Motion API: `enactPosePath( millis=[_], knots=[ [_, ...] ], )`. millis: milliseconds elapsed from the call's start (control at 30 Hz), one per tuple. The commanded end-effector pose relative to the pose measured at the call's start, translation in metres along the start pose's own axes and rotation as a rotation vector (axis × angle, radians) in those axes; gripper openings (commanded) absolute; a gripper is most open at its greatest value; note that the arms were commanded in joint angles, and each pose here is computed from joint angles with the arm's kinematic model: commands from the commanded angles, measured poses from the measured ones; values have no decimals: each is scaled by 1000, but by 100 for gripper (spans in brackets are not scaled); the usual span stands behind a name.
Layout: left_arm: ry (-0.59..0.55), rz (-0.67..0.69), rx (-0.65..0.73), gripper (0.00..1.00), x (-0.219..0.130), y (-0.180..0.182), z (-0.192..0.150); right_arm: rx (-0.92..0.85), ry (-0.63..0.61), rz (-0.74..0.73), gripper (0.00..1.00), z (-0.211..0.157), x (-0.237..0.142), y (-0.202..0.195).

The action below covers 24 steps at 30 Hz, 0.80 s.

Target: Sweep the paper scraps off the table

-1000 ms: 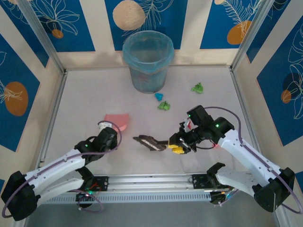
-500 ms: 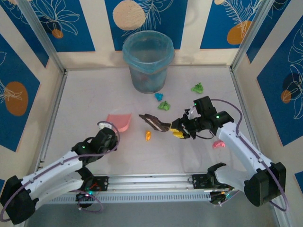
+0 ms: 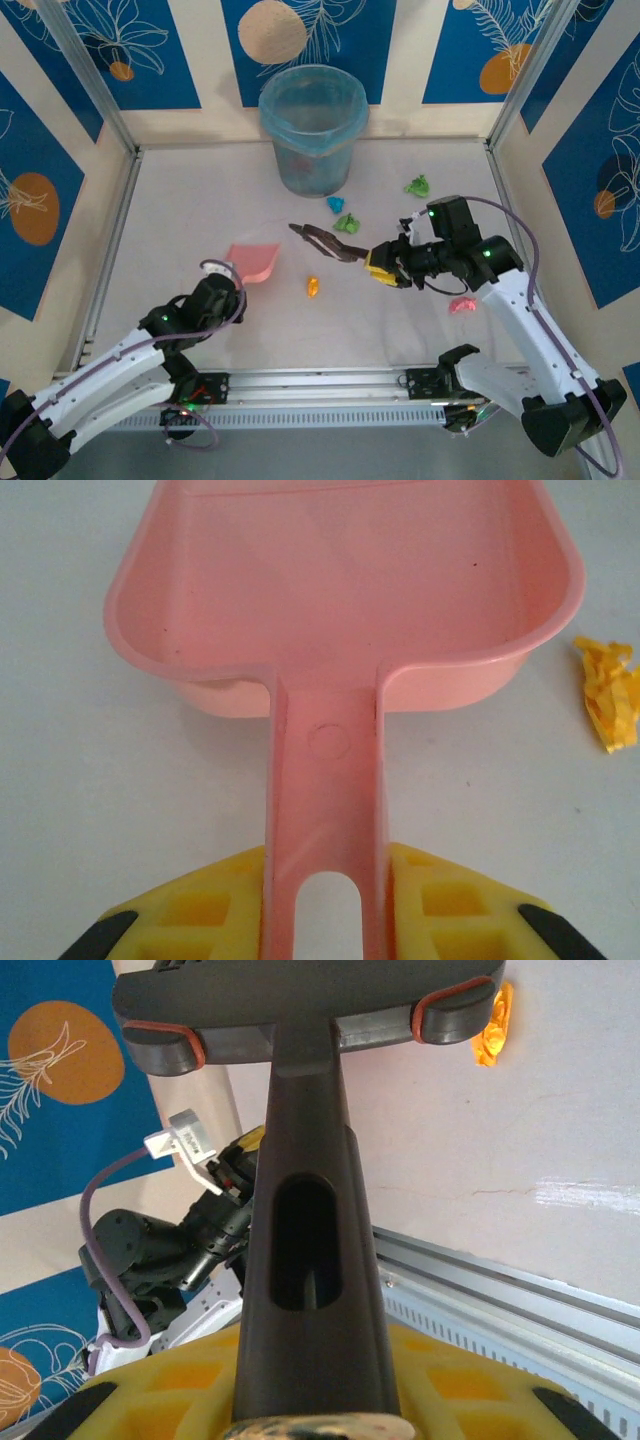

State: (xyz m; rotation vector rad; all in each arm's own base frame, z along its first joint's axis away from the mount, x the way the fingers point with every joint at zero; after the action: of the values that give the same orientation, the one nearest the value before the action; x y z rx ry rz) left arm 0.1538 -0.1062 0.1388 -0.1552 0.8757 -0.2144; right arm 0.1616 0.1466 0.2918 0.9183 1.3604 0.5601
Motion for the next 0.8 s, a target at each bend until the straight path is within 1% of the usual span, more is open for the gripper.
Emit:
enactPosePath(
  millis=[0,100,233,300,367,433,600,700,767],
  knots=[
    [78,-99,-44,0,-5,-10,-7,13,27,-20,0,-5,0,-7],
    [102,-111,-68,0,-9,-11,-10,8,53,-19,0,-5,2,-7],
    [94,-84,-80,0,-14,-7,-12,11,184,74,0,-16,6,3],
    [99,-57,-83,0,-13,-4,-14,-7,228,92,0,-24,11,7],
    [104,-37,-80,0,-12,-1,-16,-32,248,53,0,-29,18,6],
    [101,-44,-76,0,-14,-2,-16,-40,249,12,0,-27,26,1],
    [111,-34,-50,0,-18,-4,-20,-10,323,-26,0,-18,53,-11],
    [126,-17,-38,0,-17,-3,-28,-9,310,-65,0,-9,60,-19],
    [141,-13,-34,0,-16,-3,-32,-2,300,-58,0,-2,64,-23]
  ],
)
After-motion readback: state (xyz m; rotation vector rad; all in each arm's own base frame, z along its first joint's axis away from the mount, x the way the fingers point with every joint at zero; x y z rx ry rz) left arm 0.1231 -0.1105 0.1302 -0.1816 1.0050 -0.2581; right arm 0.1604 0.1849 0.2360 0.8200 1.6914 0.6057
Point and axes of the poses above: each hand's point on the last joint's axis, 136 mm out from that joint toward the fingers, its own x axis out along the fingers, its own y axis along the line the jaws close on, z = x × y, the point moved 6 cm from there along -x, back along the fingers, and after that the axes turned 1 degree about -x, right-handed, at the moved point
